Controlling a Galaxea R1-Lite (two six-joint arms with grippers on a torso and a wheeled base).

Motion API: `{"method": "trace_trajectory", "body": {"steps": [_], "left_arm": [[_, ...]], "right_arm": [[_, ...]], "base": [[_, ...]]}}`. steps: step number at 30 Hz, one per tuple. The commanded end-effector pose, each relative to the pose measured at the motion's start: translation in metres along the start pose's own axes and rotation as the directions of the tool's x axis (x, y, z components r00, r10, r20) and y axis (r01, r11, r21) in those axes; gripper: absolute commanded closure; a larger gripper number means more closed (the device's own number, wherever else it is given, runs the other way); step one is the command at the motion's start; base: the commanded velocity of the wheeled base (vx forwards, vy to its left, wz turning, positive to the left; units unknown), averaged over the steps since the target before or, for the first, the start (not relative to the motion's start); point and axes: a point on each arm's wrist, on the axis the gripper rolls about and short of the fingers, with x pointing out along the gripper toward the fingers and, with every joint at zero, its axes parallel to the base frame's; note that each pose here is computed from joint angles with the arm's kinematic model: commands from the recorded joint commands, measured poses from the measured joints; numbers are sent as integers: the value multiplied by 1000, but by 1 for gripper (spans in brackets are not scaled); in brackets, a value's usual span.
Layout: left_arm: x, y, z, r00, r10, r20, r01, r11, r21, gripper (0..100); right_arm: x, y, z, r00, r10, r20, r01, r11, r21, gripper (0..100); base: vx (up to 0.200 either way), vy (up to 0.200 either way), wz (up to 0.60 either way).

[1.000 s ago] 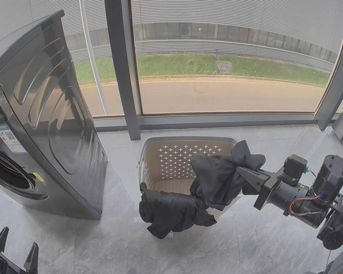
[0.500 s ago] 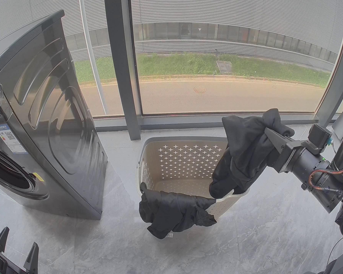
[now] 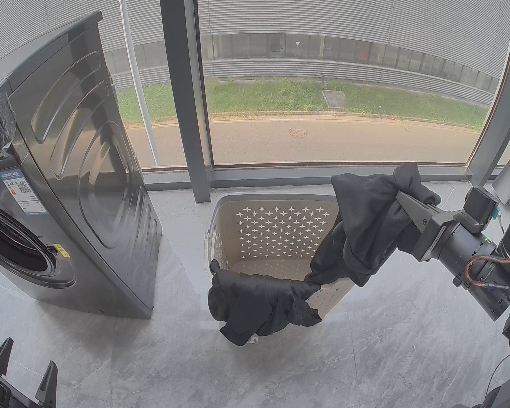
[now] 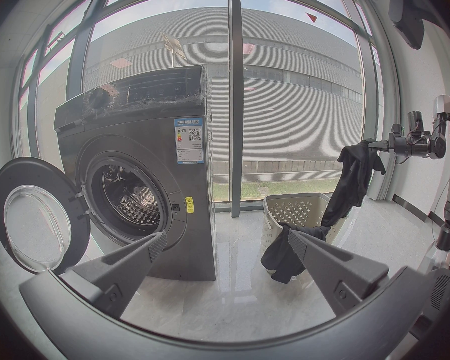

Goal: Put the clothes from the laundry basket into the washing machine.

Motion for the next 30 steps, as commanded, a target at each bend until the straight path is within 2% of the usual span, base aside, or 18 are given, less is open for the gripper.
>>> {"method": "trace_trajectory", "body": {"steps": [1, 4, 8, 12, 22, 30], "left_arm": [[0, 0, -5, 1000, -4, 2, 4, 1000, -8, 0], [0, 0, -5, 1000, -4, 2, 4, 1000, -8, 0], [0, 0, -5, 1000, -2, 2, 2, 1000, -10, 0], [0, 0, -5, 1000, -2, 2, 2, 1000, -11, 0], [0, 0, -5, 1000, -2, 2, 2, 1000, -11, 0], [0, 0, -5, 1000, -1, 2, 1, 1000, -11, 0]], "right_arm": [[-8, 0, 4, 999, 32, 9, -32, 999, 9, 100], [-12, -2, 6, 998, 55, 14, -55, 998, 19, 100], [-13, -2, 2, 999, 53, -4, -53, 998, 17, 100], [-7, -2, -12, 998, 43, -55, -43, 999, 4, 100], [-8, -3, -5, 999, 41, -24, -41, 999, 4, 100], [-8, -2, -6, 998, 48, -27, -48, 999, 3, 100]], "base": [[0, 200, 0], [0, 200, 0], [0, 200, 0], [0, 200, 0], [0, 200, 0], [0, 200, 0]]}}
